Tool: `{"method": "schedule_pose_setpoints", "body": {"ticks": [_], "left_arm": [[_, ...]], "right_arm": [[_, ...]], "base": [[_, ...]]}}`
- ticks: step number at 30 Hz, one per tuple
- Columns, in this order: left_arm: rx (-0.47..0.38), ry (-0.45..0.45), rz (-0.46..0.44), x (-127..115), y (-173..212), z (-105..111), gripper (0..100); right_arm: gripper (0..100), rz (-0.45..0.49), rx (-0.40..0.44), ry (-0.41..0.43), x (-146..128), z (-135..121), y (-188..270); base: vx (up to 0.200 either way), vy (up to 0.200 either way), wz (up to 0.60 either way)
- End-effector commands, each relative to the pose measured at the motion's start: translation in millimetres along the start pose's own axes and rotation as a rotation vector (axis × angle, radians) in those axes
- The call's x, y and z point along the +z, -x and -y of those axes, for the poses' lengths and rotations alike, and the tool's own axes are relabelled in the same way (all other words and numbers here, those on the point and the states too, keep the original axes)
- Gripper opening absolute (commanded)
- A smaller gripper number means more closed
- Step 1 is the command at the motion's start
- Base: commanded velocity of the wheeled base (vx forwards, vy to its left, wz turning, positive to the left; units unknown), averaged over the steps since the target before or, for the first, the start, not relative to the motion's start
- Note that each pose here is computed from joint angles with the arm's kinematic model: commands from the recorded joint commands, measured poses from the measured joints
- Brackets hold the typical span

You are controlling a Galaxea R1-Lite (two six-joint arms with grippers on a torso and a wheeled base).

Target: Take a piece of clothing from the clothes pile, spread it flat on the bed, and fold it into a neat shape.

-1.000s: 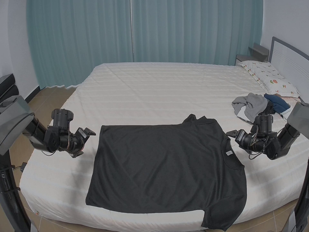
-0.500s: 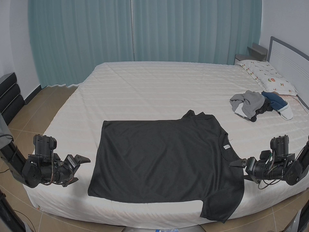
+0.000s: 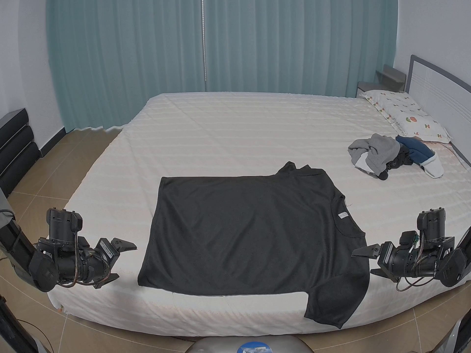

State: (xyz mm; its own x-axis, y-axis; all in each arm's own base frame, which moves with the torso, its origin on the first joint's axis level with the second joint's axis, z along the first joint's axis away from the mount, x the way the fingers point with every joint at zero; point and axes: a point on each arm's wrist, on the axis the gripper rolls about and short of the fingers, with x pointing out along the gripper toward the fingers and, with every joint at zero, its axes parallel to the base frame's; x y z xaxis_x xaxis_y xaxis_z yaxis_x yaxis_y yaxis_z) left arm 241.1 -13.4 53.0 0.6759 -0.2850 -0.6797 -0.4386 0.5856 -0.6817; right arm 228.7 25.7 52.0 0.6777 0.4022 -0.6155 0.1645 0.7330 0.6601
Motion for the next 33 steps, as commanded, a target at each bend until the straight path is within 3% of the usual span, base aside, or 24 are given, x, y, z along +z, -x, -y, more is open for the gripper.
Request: {"method": "schedule_pose_setpoints", "body": {"ticks": [1, 5, 14, 22, 33], "left_arm": [[0.003, -0.001, -0.009, -2, -1, 0, 100], [-0.001, 0.002, -0.008, -3, 1, 1, 100], [-0.013, -0.016, -0.024, -11, 4, 4, 100], [-0.008, -0.011, -0.028, -10, 2, 3, 100], [0.015, -0.003, -0.041, -9, -6, 0, 100]], "right_arm": [[100, 0.005, 0.001, 0.001, -1, 1, 0], [100, 0.01, 0.006, 0.004, -1, 1, 0], [100, 0.001, -0.007, -0.006, -2, 5, -2], [100, -0.088, -0.085, -0.036, -12, 25, -22], [100, -0.039, -0.067, -0.038, -11, 42, -57]], "base": [[0.0, -0.2, 0.0], [0.0, -0.2, 0.0], [0.0, 0.0, 0.0], [0.0, 0.0, 0.0], [0.0, 0.0, 0.0]]}}
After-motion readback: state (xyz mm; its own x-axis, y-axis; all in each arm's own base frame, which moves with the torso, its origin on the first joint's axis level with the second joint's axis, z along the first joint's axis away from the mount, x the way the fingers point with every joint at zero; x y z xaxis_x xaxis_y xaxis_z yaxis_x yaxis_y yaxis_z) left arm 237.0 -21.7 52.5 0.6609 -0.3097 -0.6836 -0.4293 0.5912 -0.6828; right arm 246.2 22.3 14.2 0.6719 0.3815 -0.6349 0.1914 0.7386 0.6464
